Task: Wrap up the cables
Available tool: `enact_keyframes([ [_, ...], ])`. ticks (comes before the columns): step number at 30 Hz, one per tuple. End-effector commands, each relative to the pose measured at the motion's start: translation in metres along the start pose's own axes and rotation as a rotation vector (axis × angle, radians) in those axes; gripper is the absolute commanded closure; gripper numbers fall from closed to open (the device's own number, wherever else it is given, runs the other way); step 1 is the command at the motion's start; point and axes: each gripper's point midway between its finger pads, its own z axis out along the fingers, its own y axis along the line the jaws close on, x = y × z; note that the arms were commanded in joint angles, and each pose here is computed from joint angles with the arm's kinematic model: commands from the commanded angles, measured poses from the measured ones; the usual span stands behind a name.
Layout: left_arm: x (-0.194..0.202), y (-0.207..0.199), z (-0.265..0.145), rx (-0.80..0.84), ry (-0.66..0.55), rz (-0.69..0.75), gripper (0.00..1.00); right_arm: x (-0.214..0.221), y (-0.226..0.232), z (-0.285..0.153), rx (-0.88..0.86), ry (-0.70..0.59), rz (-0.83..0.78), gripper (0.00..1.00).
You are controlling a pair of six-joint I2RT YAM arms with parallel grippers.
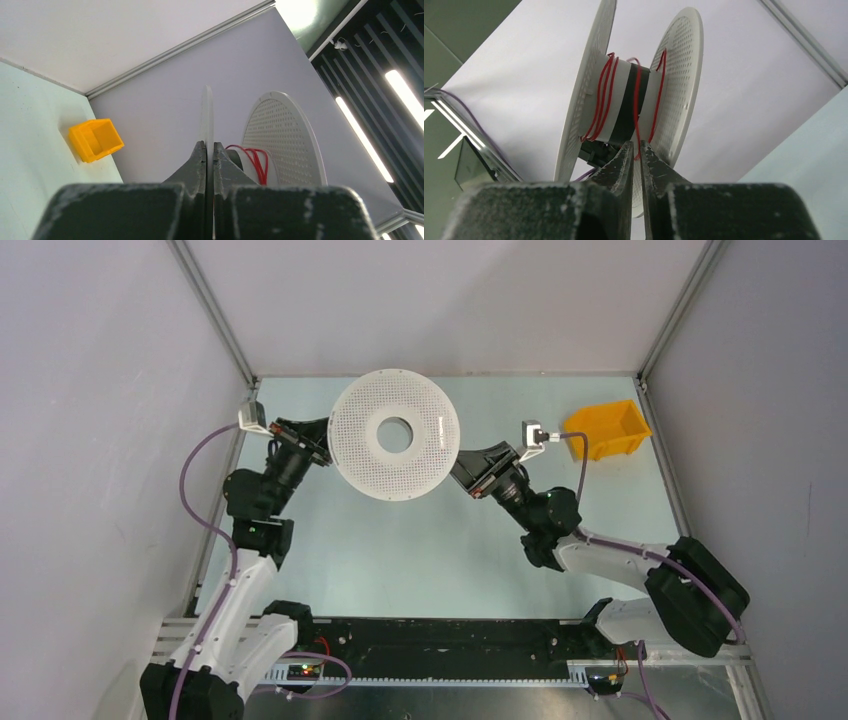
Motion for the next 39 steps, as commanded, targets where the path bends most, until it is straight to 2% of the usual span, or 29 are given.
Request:
enact_keyframes([
  [1, -0.001, -0.034, -0.002, 0.115, -0.008, -0.003, 1.00, -0.004, -0.014, -0.004, 0.098, 0.004, -0.045, 0.85],
  [7, -0.001, -0.021, -0.001, 0.087, -0.011, -0.004, 1.00, -0.008, -0.013, -0.008, 0.130, 0.012, -0.047, 0.76],
  [17, -0.002, -0.009, 0.000, 0.061, -0.011, 0.011, 1.00, -0.014, -0.008, -0.023, 0.172, 0.032, -0.073, 0.75],
  [20, -0.003, -0.004, -0.001, 0.049, -0.013, 0.013, 1.00, -0.016, -0.022, -0.033, 0.272, 0.043, -0.100, 0.69],
  [24, -0.001, 0.005, 0.000, 0.031, -0.008, 0.020, 1.00, -0.031, -0.009, -0.042, 0.277, 0.022, -0.134, 0.64],
  [32, 0.009, 0.025, 0.003, -0.007, 0.058, 0.040, 1.00, -0.040, 0.022, -0.044, 0.156, 0.046, -0.119, 0.41],
  [39, 0.014, 0.035, 0.003, -0.024, 0.090, 0.051, 1.00, -0.030, 0.014, -0.037, 0.162, 0.103, -0.052, 0.38],
])
